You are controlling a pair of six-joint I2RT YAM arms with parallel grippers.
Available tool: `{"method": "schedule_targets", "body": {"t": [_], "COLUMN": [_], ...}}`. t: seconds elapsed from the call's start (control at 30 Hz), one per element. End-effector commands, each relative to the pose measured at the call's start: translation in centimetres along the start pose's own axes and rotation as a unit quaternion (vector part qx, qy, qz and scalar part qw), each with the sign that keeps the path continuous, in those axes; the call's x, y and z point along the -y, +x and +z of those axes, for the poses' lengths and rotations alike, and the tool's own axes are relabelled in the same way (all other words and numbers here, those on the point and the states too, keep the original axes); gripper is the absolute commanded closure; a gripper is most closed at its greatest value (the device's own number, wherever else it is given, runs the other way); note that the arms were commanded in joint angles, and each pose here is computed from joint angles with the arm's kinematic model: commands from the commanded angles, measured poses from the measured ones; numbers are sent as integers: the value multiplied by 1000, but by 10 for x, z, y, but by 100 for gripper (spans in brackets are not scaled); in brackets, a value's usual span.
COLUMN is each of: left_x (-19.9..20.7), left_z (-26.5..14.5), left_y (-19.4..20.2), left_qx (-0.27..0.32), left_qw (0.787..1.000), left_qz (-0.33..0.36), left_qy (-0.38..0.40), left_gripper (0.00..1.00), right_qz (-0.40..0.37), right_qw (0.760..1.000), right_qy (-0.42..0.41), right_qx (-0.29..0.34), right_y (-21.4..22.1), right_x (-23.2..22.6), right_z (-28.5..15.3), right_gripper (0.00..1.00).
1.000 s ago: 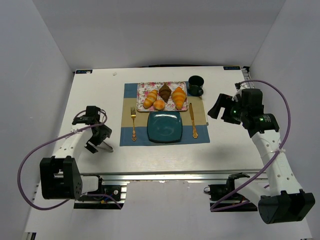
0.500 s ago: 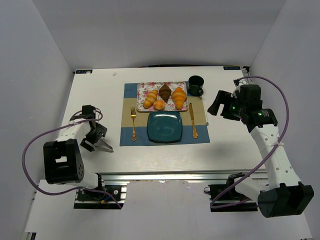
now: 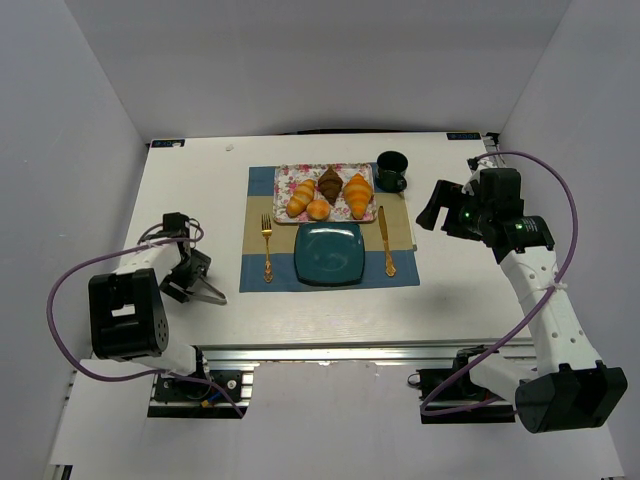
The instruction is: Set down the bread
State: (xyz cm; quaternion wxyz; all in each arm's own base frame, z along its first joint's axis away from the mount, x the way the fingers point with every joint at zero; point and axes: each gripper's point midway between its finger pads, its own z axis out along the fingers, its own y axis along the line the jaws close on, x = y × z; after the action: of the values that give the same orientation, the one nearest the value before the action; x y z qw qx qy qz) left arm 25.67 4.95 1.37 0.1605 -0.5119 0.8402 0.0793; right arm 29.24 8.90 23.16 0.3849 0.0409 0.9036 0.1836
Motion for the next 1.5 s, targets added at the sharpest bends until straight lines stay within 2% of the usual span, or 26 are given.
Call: {"method": "schedule_targets", "body": {"t": [0.0, 0.37, 0.47, 0.73, 0.9, 1.03, 1.3, 1.47], "left_x": [1, -4, -2, 6, 18, 39, 53, 58], "left_z": [4, 8, 5, -13, -51, -100, -160, -187], "left_y": [0, 1, -5, -26, -50, -78, -85, -99], "left_qx": [6, 13, 21, 43, 65, 88, 70, 97], "left_qw": [1000, 1000, 999, 999, 997, 993, 984, 975], "left_qz": [-29, -29, -25, -10, -2, 15, 81, 115], "left_qy": [8, 0, 0, 3, 29, 78, 141, 163], "left_gripper": [10, 27, 35, 42, 42, 42, 42, 42], "right_qz": [-14, -15, -14, -11, -9, -8, 13, 1], "right_qw": [1000, 999, 999, 1000, 1000, 1000, 999, 998], "right_qy": [-4, 0, 0, -3, -5, -5, 14, 17], "right_qx": [28, 29, 28, 28, 29, 30, 42, 53], "right_y": [-18, -18, -18, -18, -19, -18, -37, -48], "right_x": [-6, -4, -5, -6, -6, -6, -6, -7], "right_z": [-7, -8, -8, -8, -7, -3, -6, -10], "right_gripper": [11, 11, 11, 11, 11, 11, 11, 11]}}
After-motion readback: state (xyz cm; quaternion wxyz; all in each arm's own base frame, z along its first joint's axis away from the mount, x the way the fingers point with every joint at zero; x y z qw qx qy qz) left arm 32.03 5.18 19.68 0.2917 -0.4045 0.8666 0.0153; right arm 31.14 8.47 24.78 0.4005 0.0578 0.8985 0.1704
